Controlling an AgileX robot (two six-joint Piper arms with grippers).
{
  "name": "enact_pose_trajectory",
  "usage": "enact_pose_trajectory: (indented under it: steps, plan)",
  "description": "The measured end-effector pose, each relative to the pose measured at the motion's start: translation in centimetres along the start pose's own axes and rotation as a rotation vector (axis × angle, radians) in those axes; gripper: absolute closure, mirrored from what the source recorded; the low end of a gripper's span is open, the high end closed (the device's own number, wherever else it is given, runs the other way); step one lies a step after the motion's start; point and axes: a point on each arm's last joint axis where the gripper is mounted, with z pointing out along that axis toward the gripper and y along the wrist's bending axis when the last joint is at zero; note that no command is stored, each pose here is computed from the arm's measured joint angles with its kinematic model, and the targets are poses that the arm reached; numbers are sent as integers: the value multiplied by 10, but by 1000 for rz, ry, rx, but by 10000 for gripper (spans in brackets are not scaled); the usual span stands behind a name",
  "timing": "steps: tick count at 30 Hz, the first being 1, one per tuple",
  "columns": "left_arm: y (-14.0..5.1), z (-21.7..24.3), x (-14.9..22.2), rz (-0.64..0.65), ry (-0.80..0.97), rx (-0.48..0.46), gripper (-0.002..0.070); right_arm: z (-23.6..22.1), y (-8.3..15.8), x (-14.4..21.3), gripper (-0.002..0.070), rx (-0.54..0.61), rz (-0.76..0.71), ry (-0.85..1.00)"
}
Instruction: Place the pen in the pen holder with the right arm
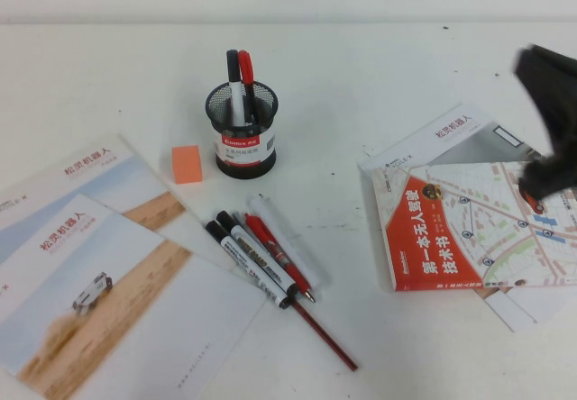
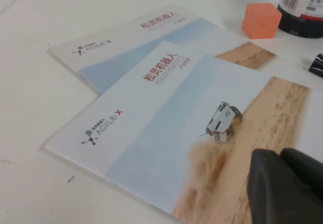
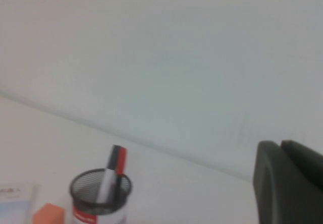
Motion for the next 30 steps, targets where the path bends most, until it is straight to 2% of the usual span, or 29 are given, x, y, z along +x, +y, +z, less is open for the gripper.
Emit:
enact_pose_trajectory:
  steps: [4, 9, 16, 24, 30]
  plan:
    - [0, 0, 0, 0, 0, 0, 676, -30, -8, 11, 695, 83, 12, 35]
    - [0, 0, 0, 0, 0, 0, 676, -76, -12, 33, 695, 225, 95, 242]
    - [0, 0, 0, 0, 0, 0, 676, -137, -7, 74, 695, 366, 146, 471]
    - [0, 0, 0, 0, 0, 0, 676, -178, 3, 115, 695, 490, 174, 397]
    - [0, 0, 0, 0, 0, 0, 676, -184, 8, 126, 695, 496, 227, 334]
